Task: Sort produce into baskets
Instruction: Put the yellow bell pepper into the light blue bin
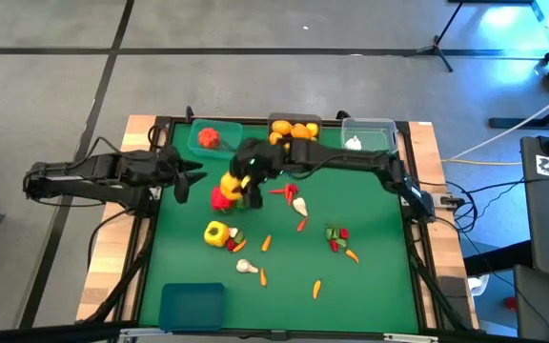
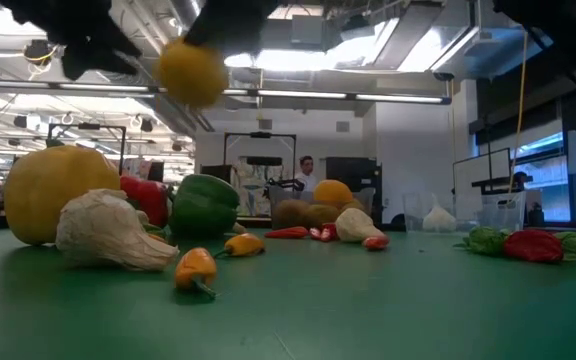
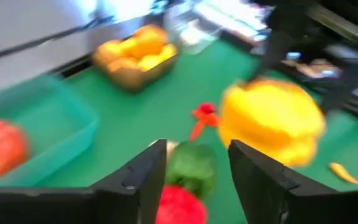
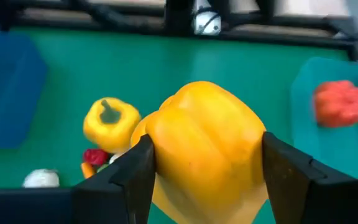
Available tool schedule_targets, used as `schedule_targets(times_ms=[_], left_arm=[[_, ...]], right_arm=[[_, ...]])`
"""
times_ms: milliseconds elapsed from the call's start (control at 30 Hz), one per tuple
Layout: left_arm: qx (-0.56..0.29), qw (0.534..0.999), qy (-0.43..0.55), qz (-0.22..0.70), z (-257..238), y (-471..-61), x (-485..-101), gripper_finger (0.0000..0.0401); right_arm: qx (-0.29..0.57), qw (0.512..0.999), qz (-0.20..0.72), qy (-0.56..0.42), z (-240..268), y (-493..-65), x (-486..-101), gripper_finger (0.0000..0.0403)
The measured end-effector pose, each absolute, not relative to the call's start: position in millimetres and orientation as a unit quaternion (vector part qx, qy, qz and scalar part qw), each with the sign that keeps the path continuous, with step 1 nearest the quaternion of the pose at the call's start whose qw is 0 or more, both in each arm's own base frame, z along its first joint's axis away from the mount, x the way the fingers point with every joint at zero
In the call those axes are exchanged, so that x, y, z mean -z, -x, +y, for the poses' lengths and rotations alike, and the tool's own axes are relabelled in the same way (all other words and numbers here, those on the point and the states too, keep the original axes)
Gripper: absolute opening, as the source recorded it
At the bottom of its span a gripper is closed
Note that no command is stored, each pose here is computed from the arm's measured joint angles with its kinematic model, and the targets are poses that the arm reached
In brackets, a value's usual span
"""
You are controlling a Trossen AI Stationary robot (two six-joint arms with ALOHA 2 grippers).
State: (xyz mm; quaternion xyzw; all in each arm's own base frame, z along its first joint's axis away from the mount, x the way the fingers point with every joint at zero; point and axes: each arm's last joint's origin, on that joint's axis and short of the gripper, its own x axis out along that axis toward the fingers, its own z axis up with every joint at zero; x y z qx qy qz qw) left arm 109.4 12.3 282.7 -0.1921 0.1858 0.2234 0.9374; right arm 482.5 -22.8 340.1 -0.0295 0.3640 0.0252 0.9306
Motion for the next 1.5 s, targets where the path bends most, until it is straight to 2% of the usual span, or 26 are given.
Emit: schedule_targets(times_ms=[233,400,667,1267,1500], left_arm=[[-0.19,0.961,0.131,0.153,11.8,-115.6,-292.0,0.0278],[-0.196,0.97,0.08,0.121,13.2,-127.3,-298.9,0.0314],[-0.186,0.982,0.02,0.014,13.9,-146.4,-320.7,0.0317],[-0.233,0.972,-0.013,-0.028,19.0,-161.6,-327.4,0.0321],[-0.177,0.983,0.021,-0.038,16.0,-164.3,-327.4,0.0322]], right_arm=[[0.009,0.95,0.312,0.022,-45.4,-452.8,-389.2,0.0222],[0.015,0.967,0.251,0.026,-49.1,-441.7,-416.8,0.0223],[0.03,0.985,0.168,0.026,-59.1,-435.3,-442.9,0.0224],[0.004,0.99,0.141,0.008,-59.8,-437.5,-446.9,0.0225],[-0.003,0.99,0.142,0.005,-64.5,-437.4,-446.0,0.0225]])
